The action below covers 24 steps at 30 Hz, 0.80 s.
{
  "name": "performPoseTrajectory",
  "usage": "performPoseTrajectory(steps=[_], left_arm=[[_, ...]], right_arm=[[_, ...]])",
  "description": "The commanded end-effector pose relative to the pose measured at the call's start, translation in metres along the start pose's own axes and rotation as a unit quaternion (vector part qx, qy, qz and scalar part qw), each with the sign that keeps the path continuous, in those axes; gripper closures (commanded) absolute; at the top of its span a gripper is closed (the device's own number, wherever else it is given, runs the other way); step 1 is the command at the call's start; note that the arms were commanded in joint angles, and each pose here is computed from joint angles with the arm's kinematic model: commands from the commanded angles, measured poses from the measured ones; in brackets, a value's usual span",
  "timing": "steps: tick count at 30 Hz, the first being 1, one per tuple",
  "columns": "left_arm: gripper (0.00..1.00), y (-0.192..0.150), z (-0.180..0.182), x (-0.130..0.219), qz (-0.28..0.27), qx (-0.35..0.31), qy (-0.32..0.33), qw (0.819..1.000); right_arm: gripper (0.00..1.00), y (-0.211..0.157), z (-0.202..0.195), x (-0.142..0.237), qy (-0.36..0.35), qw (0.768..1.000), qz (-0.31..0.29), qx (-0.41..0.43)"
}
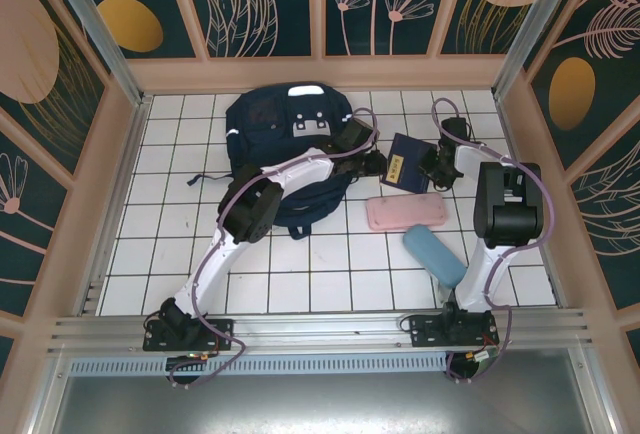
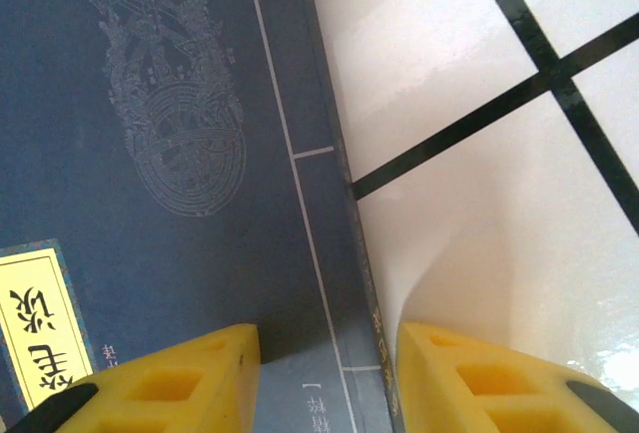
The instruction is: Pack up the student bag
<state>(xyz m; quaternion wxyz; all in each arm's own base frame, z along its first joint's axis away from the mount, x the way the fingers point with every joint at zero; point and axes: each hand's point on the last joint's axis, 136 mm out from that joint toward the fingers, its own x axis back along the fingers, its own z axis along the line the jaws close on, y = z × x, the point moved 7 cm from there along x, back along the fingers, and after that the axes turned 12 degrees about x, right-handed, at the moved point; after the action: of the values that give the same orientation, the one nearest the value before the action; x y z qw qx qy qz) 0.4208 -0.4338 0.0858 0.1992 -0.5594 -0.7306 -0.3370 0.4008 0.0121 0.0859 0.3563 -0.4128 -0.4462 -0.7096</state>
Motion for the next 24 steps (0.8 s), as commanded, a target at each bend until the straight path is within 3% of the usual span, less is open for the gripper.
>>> performPoseTrajectory(steps=[1,3,14,24], left_arm=[[0.82,0.005,0.000,-0.005,-0.002,-0.001,-0.007,1.000],[0.86,0.003,0.000,-0.008,0.005,-0.002,-0.011,1.000],[0.87,-0.007,0.019,-0.023,0.026,0.010,0.009,1.000],[0.86,-0.013,0.035,-0.029,0.029,0.016,0.037,0.999]], right_arm=[[0.59,-0.005,0.010,-0.010,0.038,0.999,0.020,0.018],[0.59,-0.004,0.013,-0.008,0.051,0.998,0.019,0.025],[0.59,0.006,0.033,0.008,0.162,0.986,-0.004,0.044],[0.58,0.007,0.046,0.032,0.325,0.945,-0.024,0.034]])
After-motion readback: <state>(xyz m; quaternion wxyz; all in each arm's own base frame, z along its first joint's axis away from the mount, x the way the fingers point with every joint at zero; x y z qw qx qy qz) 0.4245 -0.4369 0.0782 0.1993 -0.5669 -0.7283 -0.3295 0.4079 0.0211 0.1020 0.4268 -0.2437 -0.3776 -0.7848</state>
